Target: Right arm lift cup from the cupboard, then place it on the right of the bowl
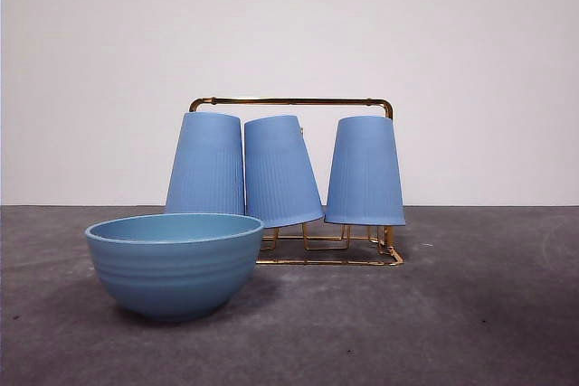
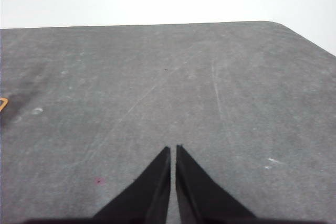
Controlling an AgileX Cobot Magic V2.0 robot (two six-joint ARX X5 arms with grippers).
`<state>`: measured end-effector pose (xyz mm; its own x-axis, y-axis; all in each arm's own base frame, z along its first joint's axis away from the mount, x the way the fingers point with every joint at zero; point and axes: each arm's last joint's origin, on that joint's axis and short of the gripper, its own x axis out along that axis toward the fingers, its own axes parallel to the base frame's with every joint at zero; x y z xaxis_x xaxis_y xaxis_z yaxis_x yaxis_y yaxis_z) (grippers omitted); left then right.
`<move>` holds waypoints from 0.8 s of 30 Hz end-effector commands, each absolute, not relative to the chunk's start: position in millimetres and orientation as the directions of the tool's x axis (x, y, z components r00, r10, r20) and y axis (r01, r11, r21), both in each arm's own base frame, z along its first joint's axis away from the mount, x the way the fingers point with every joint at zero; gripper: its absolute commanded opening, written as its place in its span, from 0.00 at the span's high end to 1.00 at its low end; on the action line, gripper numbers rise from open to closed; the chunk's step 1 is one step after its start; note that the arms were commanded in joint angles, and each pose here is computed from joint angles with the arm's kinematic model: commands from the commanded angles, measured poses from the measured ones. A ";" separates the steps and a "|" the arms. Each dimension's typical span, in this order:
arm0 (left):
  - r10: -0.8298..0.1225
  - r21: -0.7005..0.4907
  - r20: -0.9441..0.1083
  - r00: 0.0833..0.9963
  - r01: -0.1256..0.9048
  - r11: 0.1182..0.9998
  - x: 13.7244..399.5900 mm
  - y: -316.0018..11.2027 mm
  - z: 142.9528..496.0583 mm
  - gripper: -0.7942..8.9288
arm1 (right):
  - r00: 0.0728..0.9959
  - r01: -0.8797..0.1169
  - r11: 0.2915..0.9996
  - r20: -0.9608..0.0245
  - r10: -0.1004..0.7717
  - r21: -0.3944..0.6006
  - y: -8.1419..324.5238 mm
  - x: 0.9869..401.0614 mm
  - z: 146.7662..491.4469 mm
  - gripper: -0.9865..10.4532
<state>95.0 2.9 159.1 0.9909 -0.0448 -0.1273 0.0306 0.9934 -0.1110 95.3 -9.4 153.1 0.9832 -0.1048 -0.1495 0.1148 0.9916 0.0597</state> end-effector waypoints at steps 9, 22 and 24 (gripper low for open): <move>-0.079 -0.276 -0.171 0.982 0.029 0.961 97.5 0.1 161.9 0.90 | 0.985 -0.064 0.947 -0.130 0.110 0.316 -1.9 94.2 160.4 0.90; -0.230 -0.354 -0.235 0.944 0.138 0.925 109.5 -12.9 230.4 0.90 | 0.967 -0.193 0.879 -0.067 0.245 0.435 6.1 73.7 242.6 0.90; -0.275 -0.365 -0.271 0.923 0.166 0.916 113.7 -15.5 240.5 0.90 | 0.957 -0.216 0.871 -0.082 0.279 0.441 7.1 71.6 255.5 0.90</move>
